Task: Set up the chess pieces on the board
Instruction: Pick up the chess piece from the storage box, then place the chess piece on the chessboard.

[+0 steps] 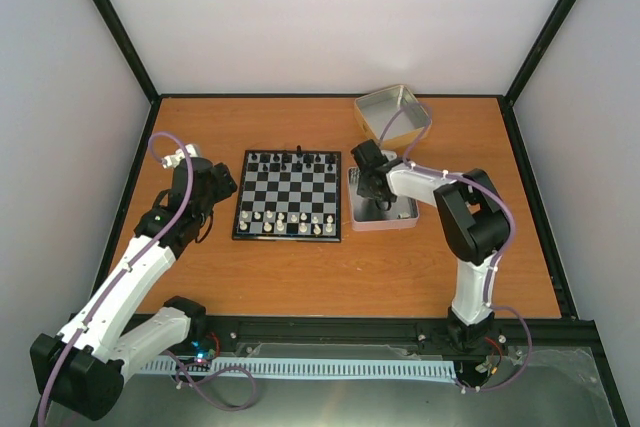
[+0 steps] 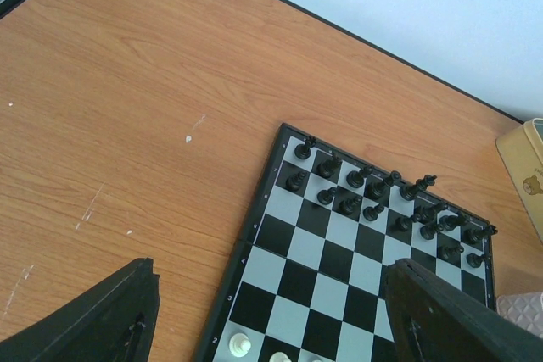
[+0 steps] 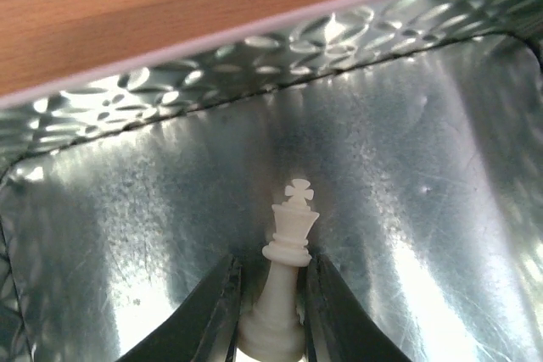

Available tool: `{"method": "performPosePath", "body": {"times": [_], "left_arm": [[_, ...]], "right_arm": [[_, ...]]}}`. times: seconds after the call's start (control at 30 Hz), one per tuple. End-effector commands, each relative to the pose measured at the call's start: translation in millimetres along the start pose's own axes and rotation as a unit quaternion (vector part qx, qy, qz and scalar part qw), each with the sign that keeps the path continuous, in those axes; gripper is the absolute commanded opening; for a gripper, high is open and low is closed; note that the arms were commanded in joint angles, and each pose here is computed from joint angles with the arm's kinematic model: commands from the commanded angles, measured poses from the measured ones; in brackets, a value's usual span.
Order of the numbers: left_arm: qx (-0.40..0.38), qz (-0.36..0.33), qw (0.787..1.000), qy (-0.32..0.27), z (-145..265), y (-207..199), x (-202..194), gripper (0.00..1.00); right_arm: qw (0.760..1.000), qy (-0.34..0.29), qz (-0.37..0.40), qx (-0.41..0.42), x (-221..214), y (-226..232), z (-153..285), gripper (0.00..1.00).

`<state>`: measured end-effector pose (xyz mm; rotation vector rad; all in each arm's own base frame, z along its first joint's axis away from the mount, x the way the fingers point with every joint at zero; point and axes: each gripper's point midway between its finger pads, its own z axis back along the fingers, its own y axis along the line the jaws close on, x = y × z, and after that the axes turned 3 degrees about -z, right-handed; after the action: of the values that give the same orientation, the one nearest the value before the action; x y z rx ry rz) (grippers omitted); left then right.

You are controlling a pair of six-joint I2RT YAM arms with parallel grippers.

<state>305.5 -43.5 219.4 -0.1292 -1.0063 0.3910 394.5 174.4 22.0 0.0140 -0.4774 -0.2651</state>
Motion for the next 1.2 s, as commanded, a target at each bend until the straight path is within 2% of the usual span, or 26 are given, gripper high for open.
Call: {"method": "performPosePath", "body": {"times": [0.0,0.1,0.17,0.3,0.43,0.47,0.6,0.67,0.8,0.93,1.0,1.17], "left_arm": [[-0.020,0.012,1.000,-0.019,8.6,-8.7,16.4,0.74],[-0.053,-0.001,0.999,-0.013,9.3,-20.8,15.5,0.74],[-0.108,-0.023,0.994,-0.008,12.0,-41.2,14.6,0.74],[-0.264,-0.067,0.962,0.018,24.5,-95.0,2.1,0.77],[-0.360,-0.072,0.928,0.061,37.1,-129.2,-8.5,0.80],[-0.378,-0.069,0.920,0.074,40.1,-136.3,-9.9,0.82],[-0.495,-0.055,0.861,0.101,76.9,-172.9,-1.5,0.87],[-0.515,-0.039,0.847,0.121,82.5,-179.2,-2.7,0.88],[-0.520,-0.023,0.834,0.184,76.0,-183.5,-19.5,0.88],[-0.568,-0.004,0.776,0.274,84.3,-194.7,-40.3,0.83],[-0.585,0.000,0.755,0.294,90.1,-197.0,-44.2,0.78],[-0.607,-0.003,0.732,0.310,103.3,-197.3,-45.6,0.61]], "right_arm": [[1.000,-0.016,0.008,0.021,6.6,-3.5,16.8,0.09],[0.996,-0.049,0.016,0.068,19.1,5.4,45.4,0.09],[0.990,-0.073,0.034,0.114,25.6,13.9,68.5,0.09],[0.957,-0.087,0.078,0.264,27.1,54.2,120.5,0.10],[0.897,-0.063,0.117,0.421,8.4,92.6,174.3,0.11],[0.879,-0.061,0.128,0.455,3.2,99.8,188.1,0.11],[0.795,-0.046,0.170,0.580,-22.1,119.4,240.6,0.11],[0.757,-0.034,0.180,0.627,-33.6,123.9,260.5,0.11],[0.699,-0.021,0.212,0.683,-51.6,128.4,290.6,0.11],[0.661,-0.004,0.253,0.707,-69.7,132.8,306.4,0.11],[0.651,-0.001,0.267,0.711,-75.4,134.4,309.8,0.11],[0.650,0.005,0.285,0.704,-81.3,138.8,308.1,0.11]]}}
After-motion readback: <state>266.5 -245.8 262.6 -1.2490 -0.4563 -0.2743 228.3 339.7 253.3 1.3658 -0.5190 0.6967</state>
